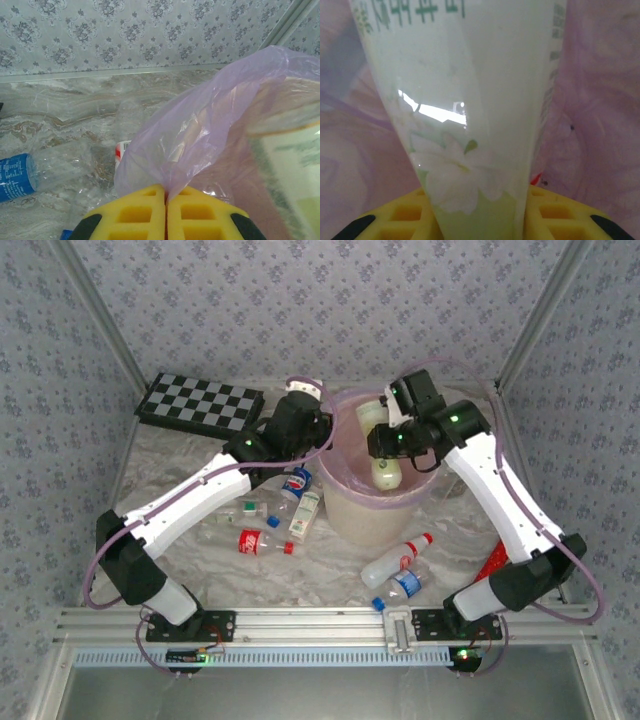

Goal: Put the plastic bottles in the bin

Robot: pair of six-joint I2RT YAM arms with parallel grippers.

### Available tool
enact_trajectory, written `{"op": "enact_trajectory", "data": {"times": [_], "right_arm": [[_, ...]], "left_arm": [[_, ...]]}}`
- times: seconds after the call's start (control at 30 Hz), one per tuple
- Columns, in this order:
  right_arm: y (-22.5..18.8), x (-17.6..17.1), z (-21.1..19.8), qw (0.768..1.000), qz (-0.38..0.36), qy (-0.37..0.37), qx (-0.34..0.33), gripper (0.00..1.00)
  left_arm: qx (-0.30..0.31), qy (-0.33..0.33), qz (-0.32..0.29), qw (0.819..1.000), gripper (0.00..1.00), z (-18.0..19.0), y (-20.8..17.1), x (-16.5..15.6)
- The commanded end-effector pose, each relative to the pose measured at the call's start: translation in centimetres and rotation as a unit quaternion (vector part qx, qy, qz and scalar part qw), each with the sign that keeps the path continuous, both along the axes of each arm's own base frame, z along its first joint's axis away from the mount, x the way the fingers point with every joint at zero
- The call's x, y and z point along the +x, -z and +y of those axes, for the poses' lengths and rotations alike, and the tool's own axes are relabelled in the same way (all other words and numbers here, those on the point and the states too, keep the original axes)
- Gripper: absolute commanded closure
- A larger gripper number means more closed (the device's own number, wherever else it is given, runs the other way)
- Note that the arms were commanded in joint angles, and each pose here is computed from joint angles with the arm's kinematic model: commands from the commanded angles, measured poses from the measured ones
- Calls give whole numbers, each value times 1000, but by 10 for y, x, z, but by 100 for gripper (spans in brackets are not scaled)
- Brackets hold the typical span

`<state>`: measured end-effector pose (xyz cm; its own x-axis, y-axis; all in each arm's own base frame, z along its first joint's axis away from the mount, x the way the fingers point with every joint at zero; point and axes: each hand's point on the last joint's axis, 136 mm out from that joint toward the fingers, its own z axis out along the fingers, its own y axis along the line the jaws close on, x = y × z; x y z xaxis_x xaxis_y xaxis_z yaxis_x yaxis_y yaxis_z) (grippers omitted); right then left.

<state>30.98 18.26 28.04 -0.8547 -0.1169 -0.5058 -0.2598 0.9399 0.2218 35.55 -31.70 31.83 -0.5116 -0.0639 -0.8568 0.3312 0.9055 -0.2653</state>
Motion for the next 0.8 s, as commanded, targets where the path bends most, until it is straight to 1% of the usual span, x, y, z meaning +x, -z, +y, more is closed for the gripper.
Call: {"op": "enact_trajectory", "data": {"times": [0.0,0.27,0.43,0.57,0.77], "right_arm": [[26,-6,-5,998,28,-3,-58,76],[81,-7,10,992,82,-4,-94,77],[115,-7,17,990,112,8,-88,77],[145,-6,19,986,137,20,-96,77],[187,-5,18,979,173,49,-100,72]], "left_arm": [[29,-4,2,1000,100,6,8,-5],[40,-5,0,999,100,8,10,-7],[40,-7,-4,999,100,10,8,-8],[40,-7,-5,999,100,10,7,-9],[41,-12,-6,999,100,12,8,-9]]}}
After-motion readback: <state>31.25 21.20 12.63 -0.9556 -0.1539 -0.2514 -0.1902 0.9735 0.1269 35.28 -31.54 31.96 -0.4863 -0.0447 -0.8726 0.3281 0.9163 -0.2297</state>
